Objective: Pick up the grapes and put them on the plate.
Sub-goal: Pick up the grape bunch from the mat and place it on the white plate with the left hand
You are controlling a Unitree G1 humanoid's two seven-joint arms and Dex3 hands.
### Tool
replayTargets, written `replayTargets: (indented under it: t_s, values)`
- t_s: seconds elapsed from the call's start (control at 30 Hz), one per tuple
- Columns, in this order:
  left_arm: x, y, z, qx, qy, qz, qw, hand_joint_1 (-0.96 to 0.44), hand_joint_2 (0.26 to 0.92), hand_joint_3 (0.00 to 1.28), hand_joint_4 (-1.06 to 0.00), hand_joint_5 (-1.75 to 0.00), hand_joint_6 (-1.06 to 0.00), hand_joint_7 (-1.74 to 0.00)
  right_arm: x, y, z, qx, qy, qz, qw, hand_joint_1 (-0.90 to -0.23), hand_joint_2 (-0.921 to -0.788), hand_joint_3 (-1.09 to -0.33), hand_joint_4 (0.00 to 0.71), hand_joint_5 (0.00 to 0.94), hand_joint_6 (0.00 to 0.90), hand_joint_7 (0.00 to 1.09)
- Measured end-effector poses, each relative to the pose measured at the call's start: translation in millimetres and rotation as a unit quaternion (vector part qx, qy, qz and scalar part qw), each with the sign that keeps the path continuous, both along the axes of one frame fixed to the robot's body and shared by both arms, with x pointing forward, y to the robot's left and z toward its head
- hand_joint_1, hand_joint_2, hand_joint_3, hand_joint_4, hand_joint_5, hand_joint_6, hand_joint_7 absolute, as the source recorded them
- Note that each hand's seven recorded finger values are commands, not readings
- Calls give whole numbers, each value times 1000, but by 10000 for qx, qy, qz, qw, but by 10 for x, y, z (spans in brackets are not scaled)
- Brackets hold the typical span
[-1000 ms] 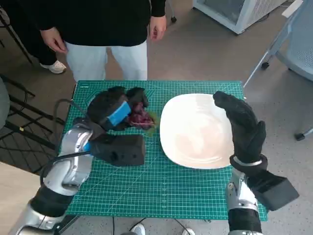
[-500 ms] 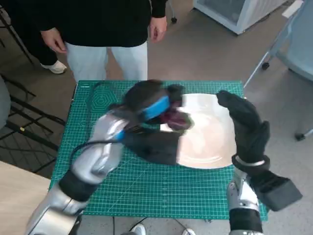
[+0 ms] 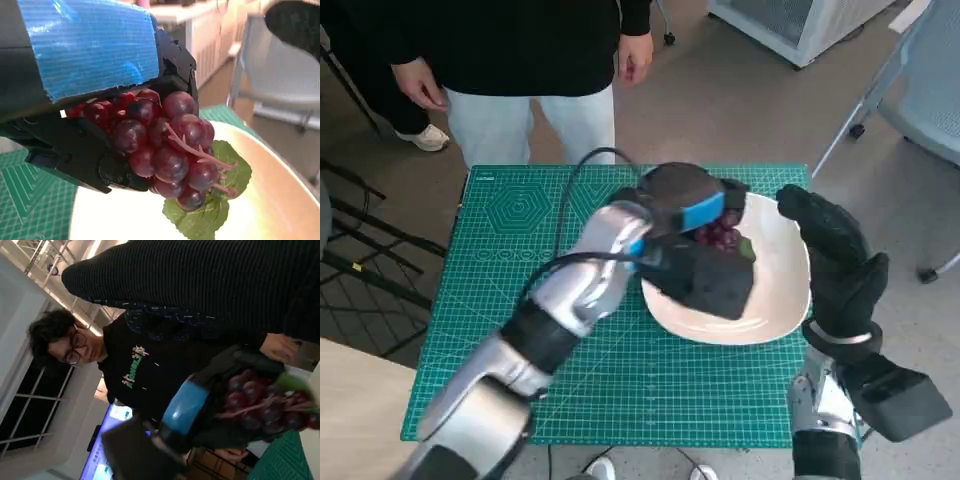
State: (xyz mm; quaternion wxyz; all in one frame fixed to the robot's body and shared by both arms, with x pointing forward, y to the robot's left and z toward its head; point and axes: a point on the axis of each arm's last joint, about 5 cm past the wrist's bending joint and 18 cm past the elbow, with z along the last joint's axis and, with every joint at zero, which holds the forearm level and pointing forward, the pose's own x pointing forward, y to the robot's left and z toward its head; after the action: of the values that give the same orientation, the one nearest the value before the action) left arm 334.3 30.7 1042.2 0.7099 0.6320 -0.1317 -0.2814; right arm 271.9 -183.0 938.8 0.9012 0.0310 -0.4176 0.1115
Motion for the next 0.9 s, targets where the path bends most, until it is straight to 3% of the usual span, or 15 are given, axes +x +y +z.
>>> replayTargets:
  t_s: [0.43, 0.9]
  values:
    - [32, -137, 56, 14, 203, -130, 9997, 2, 921, 185, -518, -1331, -521, -1303, -37, -17, 6, 57, -25, -76, 10000, -704, -921, -662, 353, 1, 200, 283]
    - [52, -181, -56, 35, 472, 28, 9989, 1, 921, 211, -489, -1362, -491, -1334, -53, -17, 10, 117, -4, -125, 9999, -700, -921, -667, 348, 0, 198, 275]
